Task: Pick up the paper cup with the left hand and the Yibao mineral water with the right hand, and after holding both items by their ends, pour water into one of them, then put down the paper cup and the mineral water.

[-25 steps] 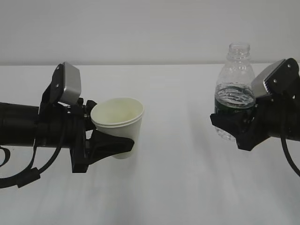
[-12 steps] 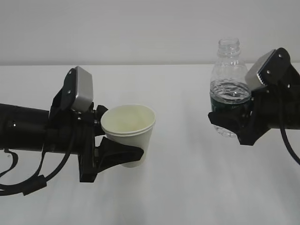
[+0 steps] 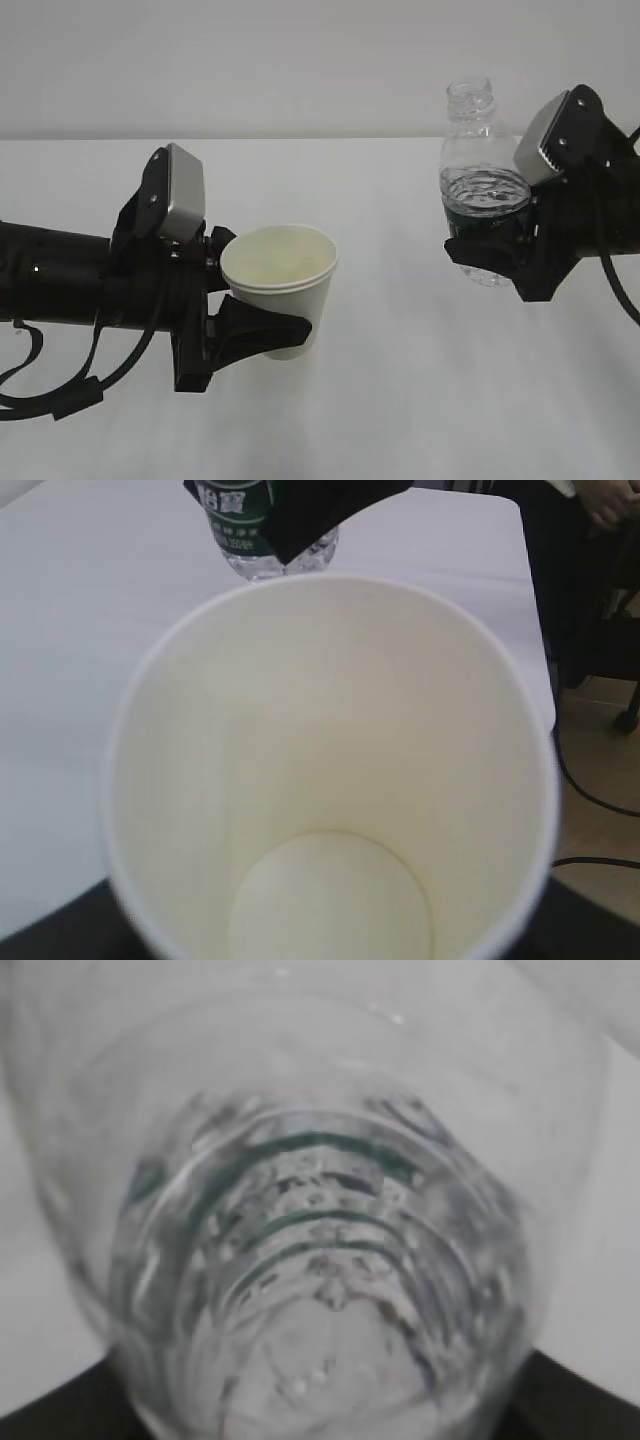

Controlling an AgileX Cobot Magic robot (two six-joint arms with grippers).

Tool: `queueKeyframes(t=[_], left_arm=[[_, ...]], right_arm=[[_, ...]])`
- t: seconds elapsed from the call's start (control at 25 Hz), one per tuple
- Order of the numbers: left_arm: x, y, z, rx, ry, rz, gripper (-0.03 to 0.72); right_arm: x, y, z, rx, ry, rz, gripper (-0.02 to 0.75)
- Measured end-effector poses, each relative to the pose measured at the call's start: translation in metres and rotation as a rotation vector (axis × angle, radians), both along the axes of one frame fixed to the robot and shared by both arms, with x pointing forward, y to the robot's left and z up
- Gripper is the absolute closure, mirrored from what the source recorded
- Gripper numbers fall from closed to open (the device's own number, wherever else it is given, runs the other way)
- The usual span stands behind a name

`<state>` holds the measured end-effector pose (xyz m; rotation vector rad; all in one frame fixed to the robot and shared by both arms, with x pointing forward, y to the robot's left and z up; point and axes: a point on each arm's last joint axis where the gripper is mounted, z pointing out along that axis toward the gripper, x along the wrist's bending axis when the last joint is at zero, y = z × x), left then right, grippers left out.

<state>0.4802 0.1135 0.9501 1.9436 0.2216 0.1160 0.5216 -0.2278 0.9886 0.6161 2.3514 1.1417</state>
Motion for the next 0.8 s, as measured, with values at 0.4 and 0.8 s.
queueKeyframes(t=[0.4, 0.8], left_arm=[[0.001, -0.001, 0.001, -0.006, 0.002, 0.010, 0.238], [0.003, -0.009, 0.007, -0.026, -0.017, 0.003, 0.239]], right_arm=[[0.000, 0.000, 0.012, -0.065, -0.046, 0.056, 0.303], [-0.002, -0.002, 0.017, -0.106, -0.073, 0.071, 0.303]])
